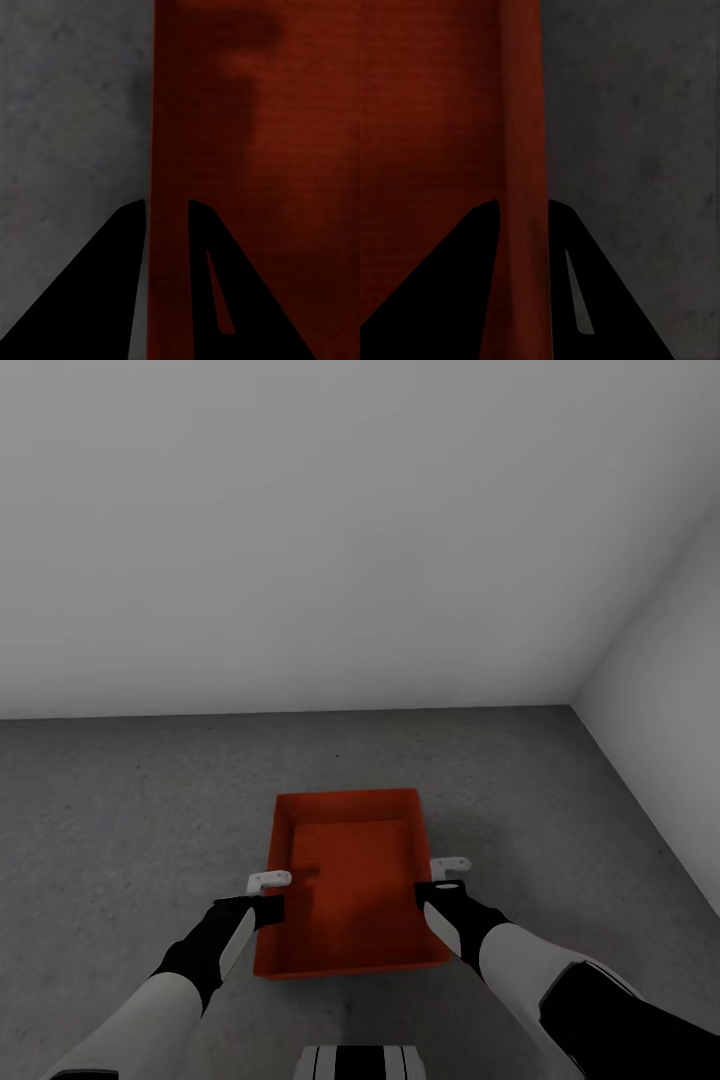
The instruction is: Move the two storage containers from the living room to the garage. In the garage, place one container on the floor and stack the other container on top of it (either order is fine).
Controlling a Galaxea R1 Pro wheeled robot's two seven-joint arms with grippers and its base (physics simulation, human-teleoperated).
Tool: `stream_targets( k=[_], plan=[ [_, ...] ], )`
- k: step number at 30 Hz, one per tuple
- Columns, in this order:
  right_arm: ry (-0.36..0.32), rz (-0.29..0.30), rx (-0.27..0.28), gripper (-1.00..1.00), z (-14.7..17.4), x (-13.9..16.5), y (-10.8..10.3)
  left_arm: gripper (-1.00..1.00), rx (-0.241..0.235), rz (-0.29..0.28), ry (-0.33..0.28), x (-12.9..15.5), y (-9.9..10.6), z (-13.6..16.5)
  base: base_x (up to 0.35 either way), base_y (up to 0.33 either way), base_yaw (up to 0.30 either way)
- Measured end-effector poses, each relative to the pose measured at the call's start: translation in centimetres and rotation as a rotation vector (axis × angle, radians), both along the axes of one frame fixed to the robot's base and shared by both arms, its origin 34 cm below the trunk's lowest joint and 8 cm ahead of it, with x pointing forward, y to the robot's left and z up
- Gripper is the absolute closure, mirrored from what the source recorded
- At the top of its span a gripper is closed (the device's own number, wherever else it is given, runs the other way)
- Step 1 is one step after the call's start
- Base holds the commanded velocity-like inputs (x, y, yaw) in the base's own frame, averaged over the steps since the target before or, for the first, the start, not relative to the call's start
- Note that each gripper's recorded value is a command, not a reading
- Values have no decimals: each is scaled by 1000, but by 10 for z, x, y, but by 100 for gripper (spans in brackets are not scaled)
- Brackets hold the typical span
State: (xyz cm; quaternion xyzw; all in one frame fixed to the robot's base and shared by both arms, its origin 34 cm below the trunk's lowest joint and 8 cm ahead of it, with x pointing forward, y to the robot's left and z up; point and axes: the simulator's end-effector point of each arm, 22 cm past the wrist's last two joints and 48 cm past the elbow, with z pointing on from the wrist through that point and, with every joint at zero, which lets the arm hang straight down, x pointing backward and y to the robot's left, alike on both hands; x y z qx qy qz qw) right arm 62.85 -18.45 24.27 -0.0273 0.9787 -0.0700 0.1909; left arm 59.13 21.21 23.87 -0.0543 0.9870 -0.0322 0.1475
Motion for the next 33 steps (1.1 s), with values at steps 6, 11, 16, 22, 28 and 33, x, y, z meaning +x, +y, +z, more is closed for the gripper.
stream_targets(
  k=[6,11,16,22,28,33],
  plan=[
    [1,0,1,100,0,0,0,100,-2,2,2,-1,0,0,0,0,0],
    [14,-10,-16,-100,-3,-6,-9,-100,6,2,14,-4,1,-2,0,0,0],
    [28,-25,-27,-100,-6,-12,-15,-100,22,11,21,-6,6,-3,0,0,0],
    [28,-26,-27,-100,-6,-12,-16,-100,27,14,12,-3,8,-1,0,0,0],
    [29,-27,-30,-100,-6,-12,-18,-100,25,16,4,0,8,0,0,0,0],
    [29,-28,-32,-100,-6,-12,-20,-100,25,17,2,0,8,0,0,0,0]
  ],
)
